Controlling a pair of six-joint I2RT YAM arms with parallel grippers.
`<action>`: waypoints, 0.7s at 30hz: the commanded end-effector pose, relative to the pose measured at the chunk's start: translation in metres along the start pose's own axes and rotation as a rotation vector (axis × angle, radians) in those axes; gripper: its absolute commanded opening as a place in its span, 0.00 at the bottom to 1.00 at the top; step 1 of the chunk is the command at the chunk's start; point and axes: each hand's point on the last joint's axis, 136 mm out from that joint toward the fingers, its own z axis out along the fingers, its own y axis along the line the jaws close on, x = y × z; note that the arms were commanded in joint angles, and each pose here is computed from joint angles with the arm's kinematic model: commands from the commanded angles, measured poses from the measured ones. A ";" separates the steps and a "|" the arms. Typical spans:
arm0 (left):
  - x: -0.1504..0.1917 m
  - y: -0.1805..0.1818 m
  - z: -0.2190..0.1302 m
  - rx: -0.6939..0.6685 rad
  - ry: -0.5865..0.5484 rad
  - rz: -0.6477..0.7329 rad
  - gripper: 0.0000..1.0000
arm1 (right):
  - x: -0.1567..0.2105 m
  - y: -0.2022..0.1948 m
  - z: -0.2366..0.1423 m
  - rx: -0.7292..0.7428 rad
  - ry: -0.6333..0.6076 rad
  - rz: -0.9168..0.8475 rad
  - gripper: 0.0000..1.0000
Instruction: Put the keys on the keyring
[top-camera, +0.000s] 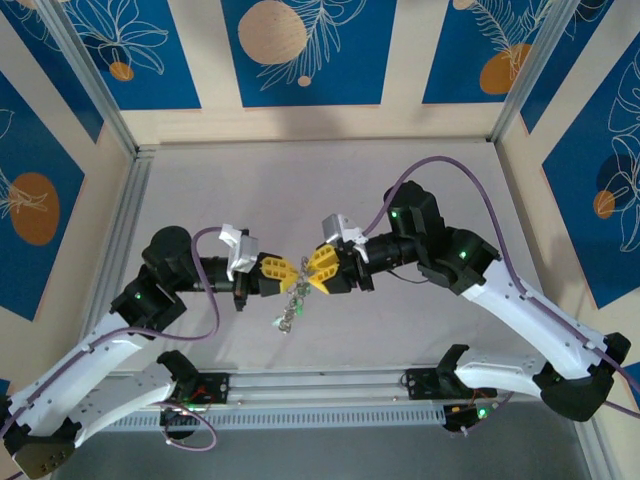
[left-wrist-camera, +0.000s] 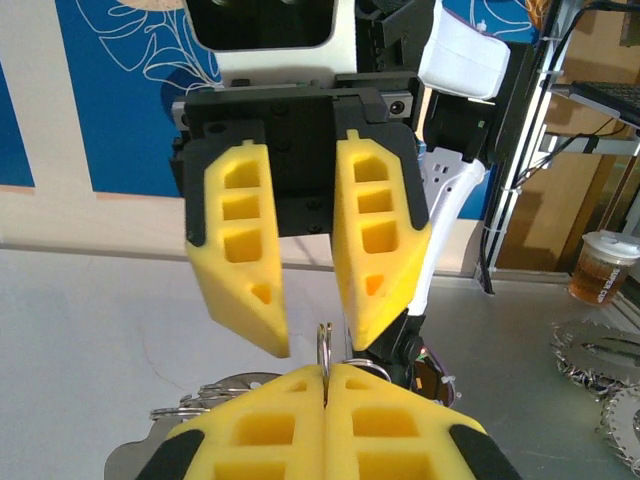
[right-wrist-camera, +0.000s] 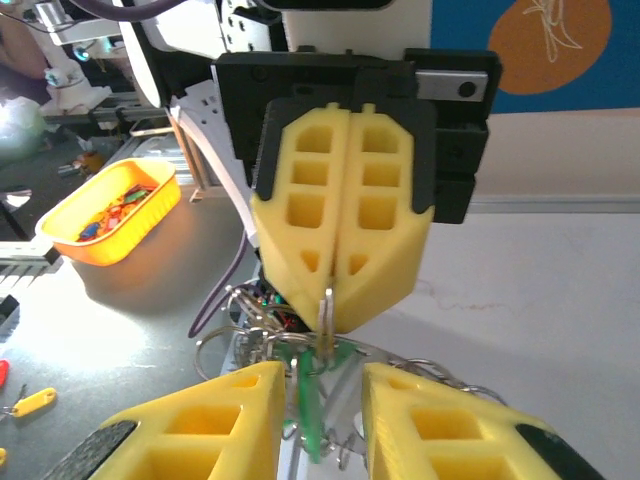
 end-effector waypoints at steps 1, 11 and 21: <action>-0.022 -0.006 -0.004 -0.001 -0.059 0.078 0.00 | 0.001 0.013 -0.001 -0.059 -0.015 0.017 0.27; -0.018 -0.008 -0.006 -0.001 -0.052 0.078 0.00 | 0.007 0.008 0.011 -0.103 -0.013 0.067 0.27; -0.018 -0.008 -0.005 0.006 -0.045 0.076 0.00 | 0.002 0.006 0.013 -0.097 -0.046 0.045 0.26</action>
